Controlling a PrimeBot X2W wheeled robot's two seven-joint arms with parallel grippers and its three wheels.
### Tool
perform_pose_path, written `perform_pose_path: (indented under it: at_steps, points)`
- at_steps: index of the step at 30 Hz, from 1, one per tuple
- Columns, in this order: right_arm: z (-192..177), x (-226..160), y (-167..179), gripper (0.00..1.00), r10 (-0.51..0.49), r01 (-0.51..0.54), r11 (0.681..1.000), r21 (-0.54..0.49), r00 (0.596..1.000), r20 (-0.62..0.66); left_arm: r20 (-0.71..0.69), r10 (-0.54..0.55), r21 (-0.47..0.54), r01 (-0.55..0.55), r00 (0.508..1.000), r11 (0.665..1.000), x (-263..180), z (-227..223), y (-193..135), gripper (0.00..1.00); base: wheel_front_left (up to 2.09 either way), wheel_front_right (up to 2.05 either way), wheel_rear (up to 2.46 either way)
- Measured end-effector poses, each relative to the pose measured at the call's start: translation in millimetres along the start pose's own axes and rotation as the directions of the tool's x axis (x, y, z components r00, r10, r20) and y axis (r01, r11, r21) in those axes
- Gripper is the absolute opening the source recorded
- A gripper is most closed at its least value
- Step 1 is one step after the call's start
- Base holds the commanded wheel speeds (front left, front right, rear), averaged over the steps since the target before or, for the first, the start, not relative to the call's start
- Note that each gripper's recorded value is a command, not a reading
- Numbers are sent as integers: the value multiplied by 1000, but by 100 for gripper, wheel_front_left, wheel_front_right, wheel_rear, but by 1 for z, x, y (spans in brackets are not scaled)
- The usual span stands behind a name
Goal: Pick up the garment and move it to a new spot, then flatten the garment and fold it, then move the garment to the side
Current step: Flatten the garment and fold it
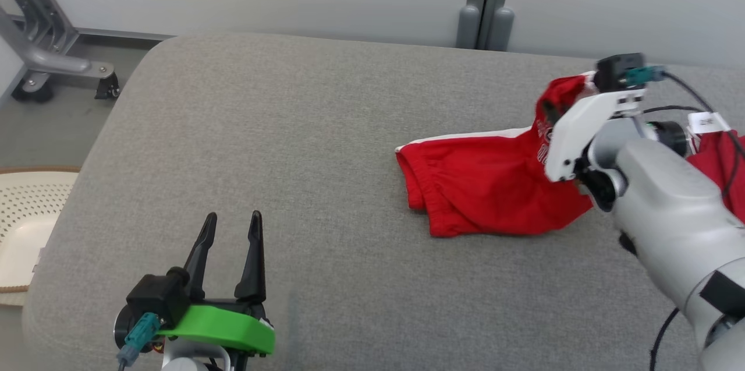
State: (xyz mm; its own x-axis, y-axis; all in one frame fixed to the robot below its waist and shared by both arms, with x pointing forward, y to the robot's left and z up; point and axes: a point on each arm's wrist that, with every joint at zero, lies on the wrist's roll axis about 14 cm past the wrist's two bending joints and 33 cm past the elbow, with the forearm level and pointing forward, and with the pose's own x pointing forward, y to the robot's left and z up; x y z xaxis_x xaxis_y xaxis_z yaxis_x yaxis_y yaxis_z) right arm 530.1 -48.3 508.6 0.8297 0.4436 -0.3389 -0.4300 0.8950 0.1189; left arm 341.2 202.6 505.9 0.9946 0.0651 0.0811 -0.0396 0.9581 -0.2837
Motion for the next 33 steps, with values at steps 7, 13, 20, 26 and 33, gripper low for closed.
perform_pose_path:
  at_steps: [7, 13, 20, 26, 33]
  points:
    - [-31, 12, 82, 0, 164, -172, 984, -52, 978, -132, 12, 51, -9, -51, 999, 999, -15, 4, 13, 100, 0, 0, 0]
    - [-43, 19, 115, 0, 216, -230, 971, -63, 961, -171, 21, 96, -9, -96, 995, 995, -24, 7, 26, 100, 0, 0, 0]
    - [-39, 21, 136, 100, 267, -267, 964, 12, 958, -104, 9, 108, -9, -108, 994, 994, -24, 4, 29, 100, 0, 0, 0]
    - [-15, 11, 143, 100, 305, -305, 946, 109, 952, 17, 2, 75, -14, -74, 997, 997, -16, 1, 19, 100, 0, 0, 0]
    - [35, -14, 83, 100, 208, -250, 958, 138, 942, 264, 7, 20, -21, -20, 1000, 1000, -7, 1, 2, 100, 0, 0, 0]
